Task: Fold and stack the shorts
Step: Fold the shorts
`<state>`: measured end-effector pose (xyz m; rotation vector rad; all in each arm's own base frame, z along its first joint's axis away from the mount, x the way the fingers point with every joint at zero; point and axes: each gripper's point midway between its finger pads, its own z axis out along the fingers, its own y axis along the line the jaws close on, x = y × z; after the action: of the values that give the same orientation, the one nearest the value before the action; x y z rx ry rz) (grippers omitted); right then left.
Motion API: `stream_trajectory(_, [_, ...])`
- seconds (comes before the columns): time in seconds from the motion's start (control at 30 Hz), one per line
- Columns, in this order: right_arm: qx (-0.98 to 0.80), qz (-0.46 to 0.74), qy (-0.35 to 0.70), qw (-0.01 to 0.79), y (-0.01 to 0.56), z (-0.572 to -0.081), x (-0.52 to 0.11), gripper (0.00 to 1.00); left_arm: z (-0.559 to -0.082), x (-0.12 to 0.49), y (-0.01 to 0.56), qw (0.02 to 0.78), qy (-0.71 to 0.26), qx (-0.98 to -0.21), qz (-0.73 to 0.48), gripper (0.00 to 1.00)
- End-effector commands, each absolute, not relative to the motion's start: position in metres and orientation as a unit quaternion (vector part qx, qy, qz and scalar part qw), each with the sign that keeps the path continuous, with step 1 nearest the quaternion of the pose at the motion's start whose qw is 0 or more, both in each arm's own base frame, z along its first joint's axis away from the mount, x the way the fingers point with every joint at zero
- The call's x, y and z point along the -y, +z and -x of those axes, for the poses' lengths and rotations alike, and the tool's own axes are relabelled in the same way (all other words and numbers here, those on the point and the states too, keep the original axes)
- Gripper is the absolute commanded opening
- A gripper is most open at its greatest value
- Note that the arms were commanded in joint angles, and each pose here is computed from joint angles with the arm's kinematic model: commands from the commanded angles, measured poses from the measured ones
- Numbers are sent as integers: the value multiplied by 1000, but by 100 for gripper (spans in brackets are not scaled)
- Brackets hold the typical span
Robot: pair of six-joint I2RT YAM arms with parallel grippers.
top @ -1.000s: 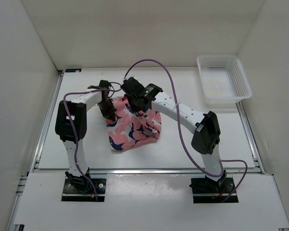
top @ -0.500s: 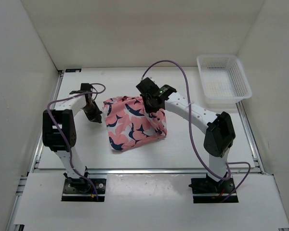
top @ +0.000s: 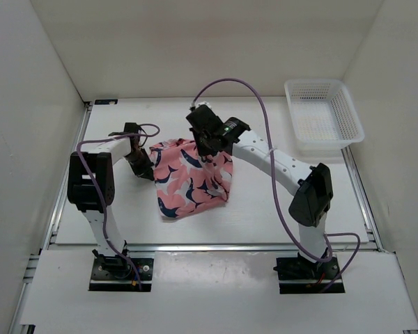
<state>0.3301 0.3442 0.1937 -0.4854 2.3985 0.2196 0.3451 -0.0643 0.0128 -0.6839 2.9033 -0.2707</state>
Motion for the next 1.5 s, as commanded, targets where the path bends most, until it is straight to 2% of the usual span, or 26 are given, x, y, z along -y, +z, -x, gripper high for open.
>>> stream_trajectory(0.0, [-896, 217, 117, 369, 219, -325, -385, 0, -356, 71, 14, 86, -104, -967, 217, 10])
stream_trajectory(0.17, [-888, 273, 129, 348, 198, -307, -436, 0, -360, 73, 17, 90, -110, -966, 216, 10])
stream_trajectory(0.6, [-884, 333, 163, 284, 139, -277, -493, 0, -363, 62, 20, 97, -110, -962, 230, 10])
stream_trajectory(0.63, [-883, 336, 171, 279, 137, -275, -497, 3, -364, 62, 24, 101, -112, -962, 230, 10])
stream_trajectory(0.67, [-879, 343, 178, 278, 139, -274, -501, 13, -364, 62, 24, 101, -112, -962, 230, 10])
stream_trajectory(0.7, [-877, 349, 194, 266, 139, -268, -505, 65, -364, 62, 24, 101, -112, -962, 230, 10])
stream_trajectory(0.73, [-874, 354, 200, 267, 144, -266, -505, 82, -365, 62, 29, 107, -112, -962, 224, 10])
stream_trajectory(0.8, [-866, 351, 214, 284, 170, -264, -501, 100, -368, 60, 42, 118, -119, -961, 222, 10])
stream_trajectory(0.87, [-858, 340, 209, 323, 199, -268, -486, 100, -371, 52, 66, 136, -116, -958, 222, 10])
stream_trajectory(0.9, [-856, 335, 207, 334, 206, -268, -480, 100, -374, 44, 76, 146, -111, -956, 230, 13])
stream_trajectory(0.93, [-853, 329, 208, 347, 214, -269, -475, 99, -382, 35, 98, 173, -114, -951, 230, 18])
stream_trajectory(0.97, [-848, 315, 214, 369, 240, -272, -459, 97, -384, 30, 108, 185, -113, -951, 220, 29])
stream_trajectory(1.0, [-857, 312, 198, 358, 224, -267, -446, 94, -384, 31, 120, 190, -125, -950, 212, 32])
stream_trajectory(1.07, [-858, 281, 197, 381, 240, -276, -419, 66, -393, 30, 152, 222, -129, -949, 181, 35])
stream_trajectory(1.1, [-874, 266, 180, 364, 221, -275, -402, 46, -392, 37, 164, 230, -130, -951, 163, 26])
stream_trajectory(1.13, [-878, 250, 181, 366, 225, -276, -391, 7, -388, 43, 169, 223, -129, -955, 150, 17])
stream_trajectory(1.17, [-886, 228, 180, 360, 220, -287, -378, 0, -390, 58, 181, 231, -136, -955, 129, 10])
stream_trajectory(1.33, [-914, 186, 197, 302, 182, -319, -356, 0, -377, 130, 186, 205, -260, -942, 54, 10])
stream_trajectory(1.47, [-922, 209, 182, 270, 160, -344, -367, 0, -377, 142, 138, 156, -233, -958, 54, 10])
